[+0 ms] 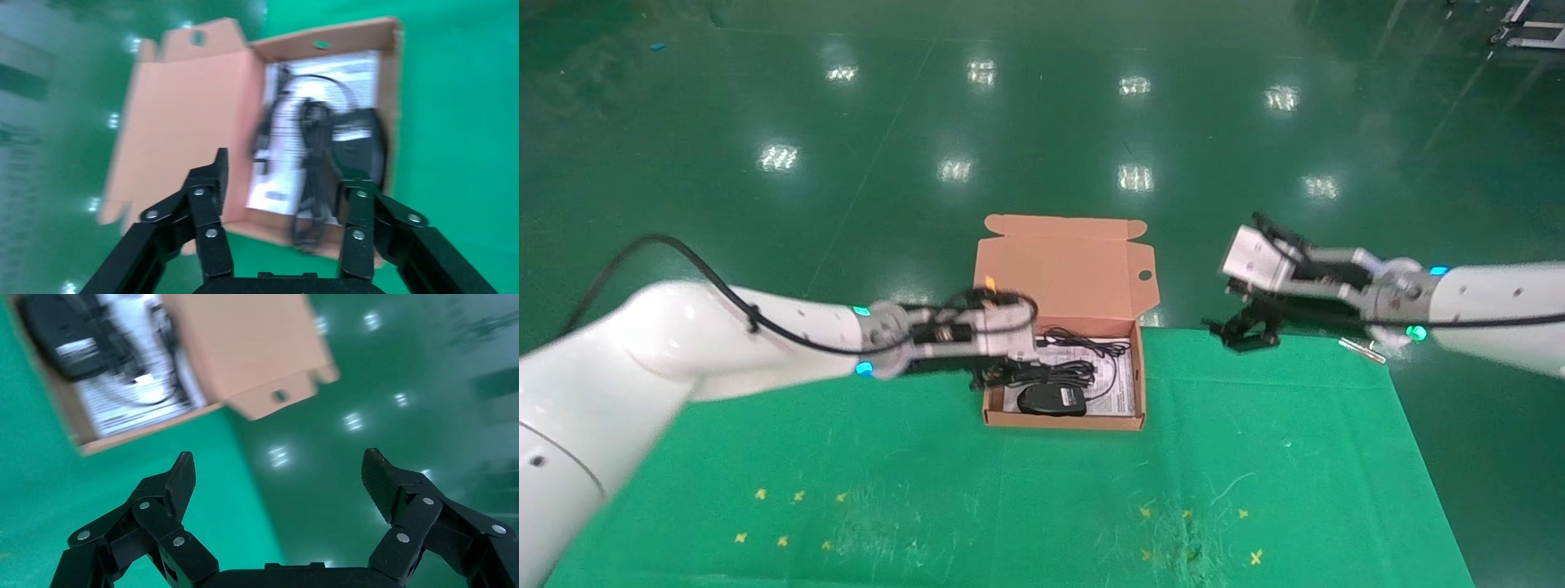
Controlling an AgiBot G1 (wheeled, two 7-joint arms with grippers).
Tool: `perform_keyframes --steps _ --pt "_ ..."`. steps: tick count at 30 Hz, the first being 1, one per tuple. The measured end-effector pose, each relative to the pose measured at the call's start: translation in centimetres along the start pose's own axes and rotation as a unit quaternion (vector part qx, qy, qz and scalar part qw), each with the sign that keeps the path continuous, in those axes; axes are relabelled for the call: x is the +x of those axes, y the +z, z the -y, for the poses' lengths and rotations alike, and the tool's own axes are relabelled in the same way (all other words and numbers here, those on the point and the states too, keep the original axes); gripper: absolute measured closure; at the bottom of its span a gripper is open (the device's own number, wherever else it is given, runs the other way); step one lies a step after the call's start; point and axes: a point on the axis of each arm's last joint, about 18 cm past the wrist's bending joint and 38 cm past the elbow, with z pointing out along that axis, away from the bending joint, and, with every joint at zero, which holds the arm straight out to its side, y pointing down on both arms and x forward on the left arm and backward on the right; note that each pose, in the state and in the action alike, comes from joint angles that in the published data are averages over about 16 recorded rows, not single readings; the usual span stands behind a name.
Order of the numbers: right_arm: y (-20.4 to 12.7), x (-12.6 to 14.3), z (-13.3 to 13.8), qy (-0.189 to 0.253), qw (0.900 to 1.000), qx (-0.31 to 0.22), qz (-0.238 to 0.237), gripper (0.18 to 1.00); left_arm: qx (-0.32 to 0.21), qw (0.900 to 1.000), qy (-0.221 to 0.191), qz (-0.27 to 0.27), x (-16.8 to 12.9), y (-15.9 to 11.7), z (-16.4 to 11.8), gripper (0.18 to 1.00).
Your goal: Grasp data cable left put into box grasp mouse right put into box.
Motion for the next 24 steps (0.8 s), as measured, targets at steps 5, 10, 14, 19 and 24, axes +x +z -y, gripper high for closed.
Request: perform_keyframes --steps 5,10,14,19,24 --pt "-0.9 1.7 0.9 -0.014 1.0 0.006 -0.017 0.178 0.0 0.9995 -0.001 0.032 -2.7 -1.7 -0.1 0.574" --pt "-1.6 2.5 1.5 -0.021 0.999 0.01 -0.023 0.178 0.001 0.9984 -0.006 0.057 -4.5 -3.2 -0.4 0.465" --pt "-1.9 2.2 1.5 -0.013 1.0 0.018 -0.013 0.178 0.011 0.9978 -0.023 0.062 -4.8 -4.0 -0.6 0.381" --pt "-2.3 0.9 1.4 0.012 0.999 0.037 0.01 0.178 0.035 0.9962 -0.059 0.054 -3.9 -4.9 -0.9 0.303" --pt "-2.9 -0.9 1.4 0.045 0.996 0.066 0.042 0.178 0.069 0.9912 -0.106 0.039 -2.6 -6.2 -1.1 0.24"
